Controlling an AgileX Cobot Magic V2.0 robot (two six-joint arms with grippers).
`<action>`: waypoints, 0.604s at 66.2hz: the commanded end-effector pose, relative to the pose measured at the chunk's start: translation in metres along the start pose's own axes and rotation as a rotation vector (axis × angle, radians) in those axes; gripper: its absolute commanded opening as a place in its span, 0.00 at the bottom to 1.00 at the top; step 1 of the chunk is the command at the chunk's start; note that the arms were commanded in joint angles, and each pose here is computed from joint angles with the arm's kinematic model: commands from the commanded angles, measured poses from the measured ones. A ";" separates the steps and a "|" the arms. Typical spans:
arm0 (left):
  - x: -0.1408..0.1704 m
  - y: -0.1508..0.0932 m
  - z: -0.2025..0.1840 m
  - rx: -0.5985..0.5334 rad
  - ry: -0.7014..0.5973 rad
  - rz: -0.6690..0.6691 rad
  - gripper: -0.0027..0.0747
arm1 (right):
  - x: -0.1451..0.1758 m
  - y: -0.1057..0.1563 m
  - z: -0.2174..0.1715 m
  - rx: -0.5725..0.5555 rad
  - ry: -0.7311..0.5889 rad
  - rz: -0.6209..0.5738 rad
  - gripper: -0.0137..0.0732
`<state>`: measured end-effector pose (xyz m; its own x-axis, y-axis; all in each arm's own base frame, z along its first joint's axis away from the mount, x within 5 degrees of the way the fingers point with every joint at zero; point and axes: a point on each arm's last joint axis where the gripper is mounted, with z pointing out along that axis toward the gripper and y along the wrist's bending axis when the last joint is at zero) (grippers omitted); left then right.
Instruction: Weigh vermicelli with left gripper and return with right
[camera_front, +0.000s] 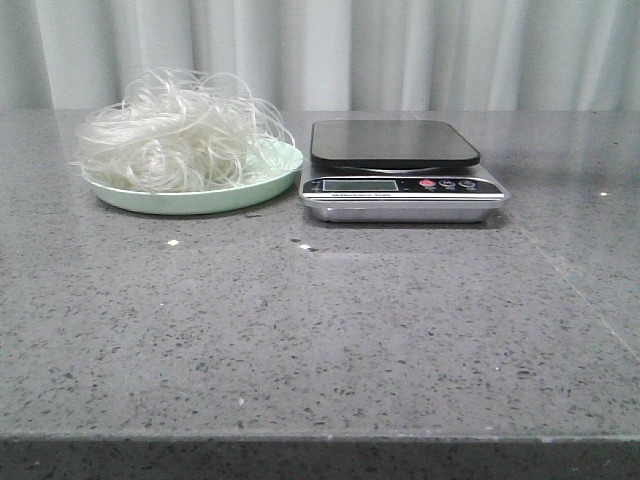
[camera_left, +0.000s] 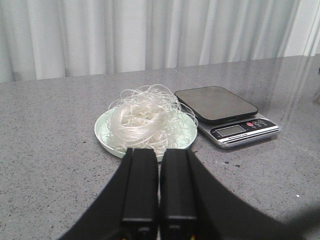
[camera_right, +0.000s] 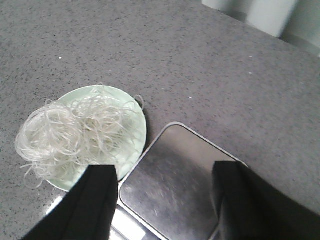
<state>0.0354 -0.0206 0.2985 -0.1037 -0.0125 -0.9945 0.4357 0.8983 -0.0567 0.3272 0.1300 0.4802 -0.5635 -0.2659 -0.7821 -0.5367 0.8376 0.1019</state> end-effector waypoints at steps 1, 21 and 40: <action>-0.014 0.000 -0.002 0.001 -0.087 -0.015 0.20 | 0.006 -0.004 -0.047 0.039 -0.128 0.033 0.74; -0.014 0.000 -0.002 0.001 -0.087 -0.015 0.20 | 0.083 -0.009 -0.076 0.163 -0.248 0.077 0.74; -0.014 0.000 -0.002 0.001 -0.093 -0.015 0.20 | 0.167 0.013 -0.112 0.237 -0.452 0.081 0.74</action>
<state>0.0354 -0.0206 0.2985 -0.1037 -0.0125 -0.9945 0.4357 0.8983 -0.0567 0.1824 0.0516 0.4156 -0.3955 -0.0591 -0.9166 -0.3412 0.9359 0.0869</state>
